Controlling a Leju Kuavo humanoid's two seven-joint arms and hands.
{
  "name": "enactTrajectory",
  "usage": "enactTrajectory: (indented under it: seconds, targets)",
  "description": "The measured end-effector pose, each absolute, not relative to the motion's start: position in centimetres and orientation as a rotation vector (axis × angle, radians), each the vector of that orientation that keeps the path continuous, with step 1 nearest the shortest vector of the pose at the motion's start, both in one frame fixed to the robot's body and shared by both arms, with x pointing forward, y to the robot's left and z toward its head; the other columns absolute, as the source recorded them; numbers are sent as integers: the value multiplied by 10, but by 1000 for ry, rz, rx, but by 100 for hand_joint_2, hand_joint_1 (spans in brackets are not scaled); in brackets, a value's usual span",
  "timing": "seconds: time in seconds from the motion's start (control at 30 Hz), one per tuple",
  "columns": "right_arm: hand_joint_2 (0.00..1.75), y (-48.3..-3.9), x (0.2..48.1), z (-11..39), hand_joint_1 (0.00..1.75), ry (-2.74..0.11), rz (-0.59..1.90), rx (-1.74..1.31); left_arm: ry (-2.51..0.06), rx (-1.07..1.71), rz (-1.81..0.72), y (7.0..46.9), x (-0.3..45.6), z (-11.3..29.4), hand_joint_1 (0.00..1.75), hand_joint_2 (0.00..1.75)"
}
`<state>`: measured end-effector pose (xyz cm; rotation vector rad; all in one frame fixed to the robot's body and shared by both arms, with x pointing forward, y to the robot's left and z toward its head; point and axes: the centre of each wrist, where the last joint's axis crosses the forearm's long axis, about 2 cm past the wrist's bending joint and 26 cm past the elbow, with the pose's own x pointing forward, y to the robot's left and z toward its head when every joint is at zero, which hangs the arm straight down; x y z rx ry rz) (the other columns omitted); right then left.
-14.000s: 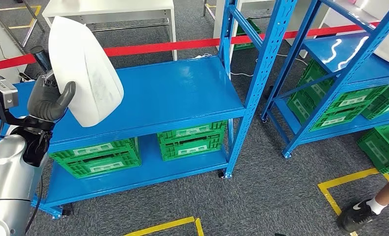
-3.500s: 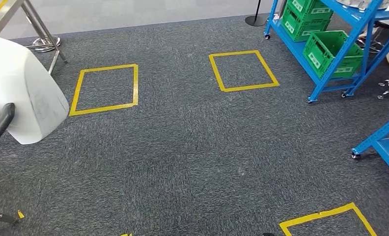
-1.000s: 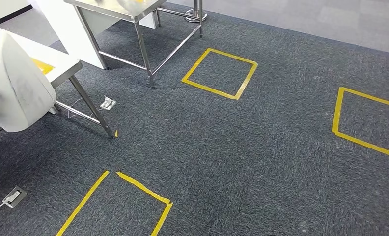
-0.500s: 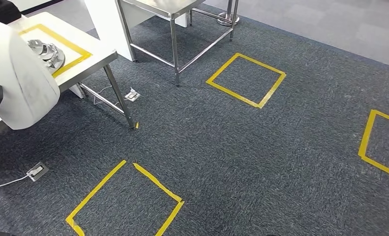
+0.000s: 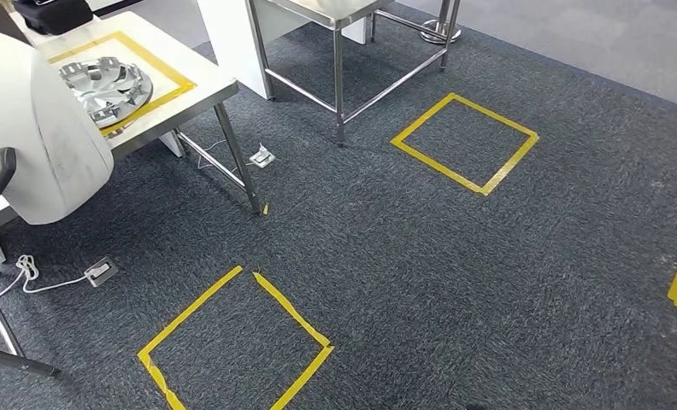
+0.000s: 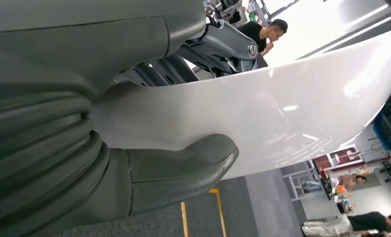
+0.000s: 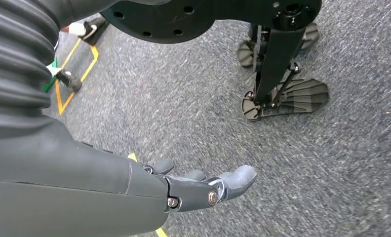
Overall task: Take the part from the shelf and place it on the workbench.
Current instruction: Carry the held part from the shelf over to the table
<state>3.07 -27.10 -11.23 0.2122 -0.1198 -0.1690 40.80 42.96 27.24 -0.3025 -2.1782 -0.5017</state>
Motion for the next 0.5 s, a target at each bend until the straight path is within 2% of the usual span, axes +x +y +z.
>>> enactTrajectory:
  seconds: [0.5]
  targets:
    - [175,-272,27,-113,0,-122,-162,210,-2171,-312,-507,424,407,268,175,175]
